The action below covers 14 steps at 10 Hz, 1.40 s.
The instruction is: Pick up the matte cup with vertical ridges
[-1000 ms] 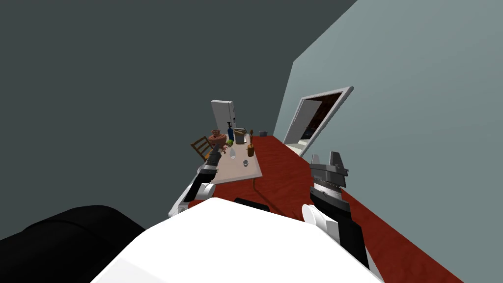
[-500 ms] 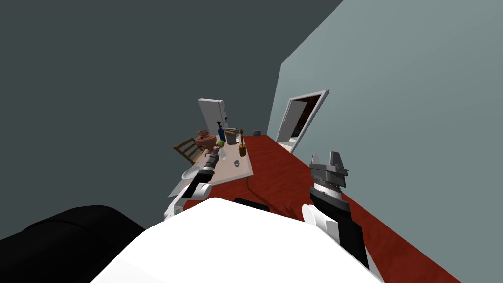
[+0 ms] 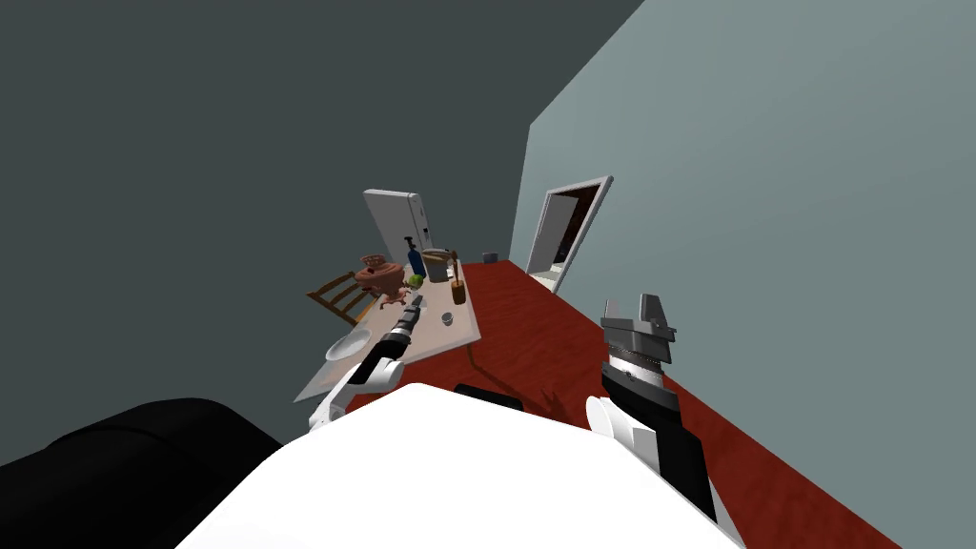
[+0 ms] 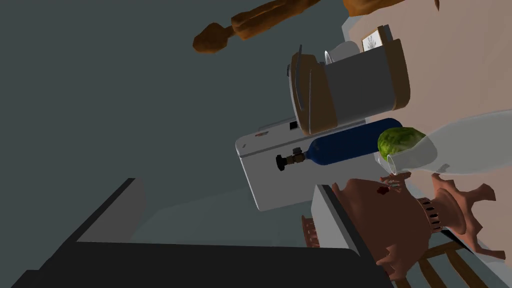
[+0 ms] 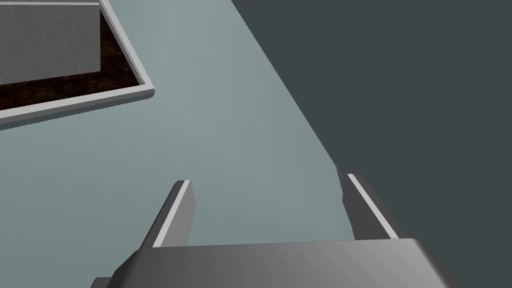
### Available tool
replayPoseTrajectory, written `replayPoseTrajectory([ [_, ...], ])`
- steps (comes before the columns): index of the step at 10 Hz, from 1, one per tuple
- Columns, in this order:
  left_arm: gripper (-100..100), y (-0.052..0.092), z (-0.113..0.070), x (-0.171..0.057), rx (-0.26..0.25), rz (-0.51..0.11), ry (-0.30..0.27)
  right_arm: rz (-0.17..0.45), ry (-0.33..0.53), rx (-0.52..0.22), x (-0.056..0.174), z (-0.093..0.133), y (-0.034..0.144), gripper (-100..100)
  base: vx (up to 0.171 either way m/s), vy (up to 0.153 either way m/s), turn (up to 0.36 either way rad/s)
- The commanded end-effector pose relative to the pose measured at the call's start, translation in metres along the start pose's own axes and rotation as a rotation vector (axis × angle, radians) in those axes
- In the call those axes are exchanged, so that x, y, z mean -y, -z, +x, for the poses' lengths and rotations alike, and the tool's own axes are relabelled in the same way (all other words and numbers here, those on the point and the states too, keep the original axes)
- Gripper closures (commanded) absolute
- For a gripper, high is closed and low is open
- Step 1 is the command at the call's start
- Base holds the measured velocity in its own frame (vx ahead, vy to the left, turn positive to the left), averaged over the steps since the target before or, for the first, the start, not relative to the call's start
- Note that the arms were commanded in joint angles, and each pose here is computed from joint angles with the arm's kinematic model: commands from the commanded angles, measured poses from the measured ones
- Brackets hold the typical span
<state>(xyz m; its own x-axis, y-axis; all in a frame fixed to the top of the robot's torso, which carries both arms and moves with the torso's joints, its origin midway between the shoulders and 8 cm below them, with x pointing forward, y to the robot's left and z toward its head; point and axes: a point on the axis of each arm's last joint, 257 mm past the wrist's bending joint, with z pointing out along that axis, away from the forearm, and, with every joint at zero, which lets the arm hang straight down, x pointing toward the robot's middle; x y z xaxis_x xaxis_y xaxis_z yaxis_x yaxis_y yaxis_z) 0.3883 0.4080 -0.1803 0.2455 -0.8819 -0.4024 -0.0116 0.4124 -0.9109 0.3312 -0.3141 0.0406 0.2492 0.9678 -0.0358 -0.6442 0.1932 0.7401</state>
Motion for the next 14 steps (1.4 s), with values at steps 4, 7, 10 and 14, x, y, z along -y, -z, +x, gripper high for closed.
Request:
replayPoseTrajectory([
  [4,-100,0.011,-0.019,-0.078,-0.012,-0.211,-0.039,0.000,0.000,0.000,0.000,0.000,0.000,0,0.041,-0.096,-0.176],
  [7,-100,0.026,-0.033,-0.127,-0.016,-0.345,-0.053,0.000,0.000,0.000,0.000,0.000,0.000,0,0.042,-0.082,-0.182],
  [10,-100,0.047,-0.049,-0.175,-0.021,-0.483,-0.059,0.000,0.000,0.000,0.000,0.000,0.000,0,0.072,-0.059,-0.176],
  [14,-100,0.077,-0.064,-0.226,-0.026,-0.643,-0.055,0.000,0.000,0.000,0.000,0.000,0.000,0,0.058,-0.030,-0.126],
])
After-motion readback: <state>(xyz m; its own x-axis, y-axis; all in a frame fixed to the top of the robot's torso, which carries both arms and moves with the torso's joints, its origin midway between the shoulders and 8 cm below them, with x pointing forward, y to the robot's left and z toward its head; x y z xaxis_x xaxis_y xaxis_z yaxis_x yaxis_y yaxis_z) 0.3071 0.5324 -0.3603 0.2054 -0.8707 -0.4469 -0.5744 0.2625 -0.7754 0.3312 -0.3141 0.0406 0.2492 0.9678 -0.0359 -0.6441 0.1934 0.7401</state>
